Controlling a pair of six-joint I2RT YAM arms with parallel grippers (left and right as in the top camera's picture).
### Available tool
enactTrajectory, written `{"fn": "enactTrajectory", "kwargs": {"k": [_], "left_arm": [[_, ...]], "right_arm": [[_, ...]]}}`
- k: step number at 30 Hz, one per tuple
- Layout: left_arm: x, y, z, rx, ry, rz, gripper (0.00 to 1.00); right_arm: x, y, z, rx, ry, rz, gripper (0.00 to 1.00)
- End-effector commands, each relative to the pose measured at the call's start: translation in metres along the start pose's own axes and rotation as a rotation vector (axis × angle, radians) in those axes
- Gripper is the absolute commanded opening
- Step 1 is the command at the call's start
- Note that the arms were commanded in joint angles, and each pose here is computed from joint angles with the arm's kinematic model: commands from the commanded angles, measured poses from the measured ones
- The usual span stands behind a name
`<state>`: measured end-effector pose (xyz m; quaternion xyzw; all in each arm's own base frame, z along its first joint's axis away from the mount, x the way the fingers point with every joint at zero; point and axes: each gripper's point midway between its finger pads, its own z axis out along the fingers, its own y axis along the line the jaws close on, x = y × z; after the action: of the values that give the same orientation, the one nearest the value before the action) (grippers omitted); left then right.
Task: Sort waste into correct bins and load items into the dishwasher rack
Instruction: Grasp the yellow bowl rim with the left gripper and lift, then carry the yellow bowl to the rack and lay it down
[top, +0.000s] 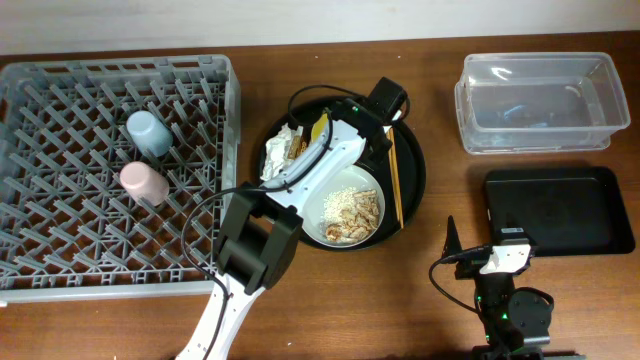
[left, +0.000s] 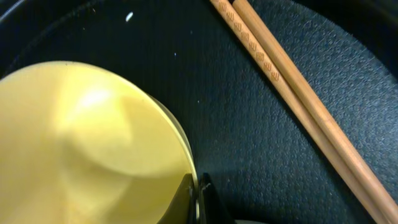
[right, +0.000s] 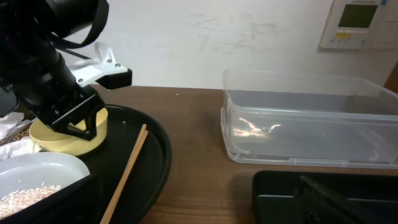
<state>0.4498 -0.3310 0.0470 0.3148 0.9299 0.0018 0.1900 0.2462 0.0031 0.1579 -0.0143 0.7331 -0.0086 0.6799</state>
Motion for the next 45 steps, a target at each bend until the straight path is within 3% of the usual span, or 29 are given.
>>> {"fn": "enactTrajectory", "kwargs": {"k": [1, 6, 12, 16, 21, 27, 30, 34, 37, 41, 45], "left_arm": [[-0.019, -0.002, -0.021, 0.033, -0.049, -0.038, 0.01], [-0.042, 0.009, -0.093, 0.037, -0.154, -0.092, 0.01], [-0.029, 0.031, -0.183, 0.054, -0.198, -0.289, 0.00], [0.002, 0.087, -0.231, 0.046, -0.182, -0.414, 0.00], [0.039, 0.169, -0.241, 0.113, -0.149, -0.628, 0.00], [0.087, 0.246, -0.262, 0.370, -0.184, -0.890, 0.01], [0.100, 0.273, -0.285, 0.523, -0.293, -0.932, 0.01], [0.127, 0.304, -0.304, 0.585, -0.382, -0.968, 0.01], [0.130, 0.304, -0.322, 0.718, -0.498, -0.891, 0.01], [0.152, 0.319, -0.320, 0.819, -0.569, -0.953, 0.01], [0.182, 0.348, -0.325, 0.935, -0.787, -0.982, 0.00]], "right_arm": [[0.003, 0.000, 0.000, 0.006, 0.006, -0.004, 0.98], [0.003, 0.000, 0.000, 0.006, 0.006, -0.004, 0.98], [0.003, 0.000, 0.000, 0.006, 0.006, -0.004, 0.98], [0.003, 0.000, 0.000, 0.006, 0.006, -0.004, 0.98], [0.003, 0.000, 0.000, 0.006, 0.006, -0.004, 0.98], [0.003, 0.000, 0.000, 0.006, 0.006, -0.004, 0.98], [0.003, 0.000, 0.000, 0.006, 0.006, -0.004, 0.98], [0.003, 0.000, 0.000, 0.006, 0.006, -0.004, 0.98], [0.003, 0.000, 0.000, 0.006, 0.006, -0.004, 0.98], [0.003, 0.000, 0.000, 0.006, 0.006, -0.004, 0.98], [0.003, 0.000, 0.000, 0.006, 0.006, -0.004, 0.98]]}}
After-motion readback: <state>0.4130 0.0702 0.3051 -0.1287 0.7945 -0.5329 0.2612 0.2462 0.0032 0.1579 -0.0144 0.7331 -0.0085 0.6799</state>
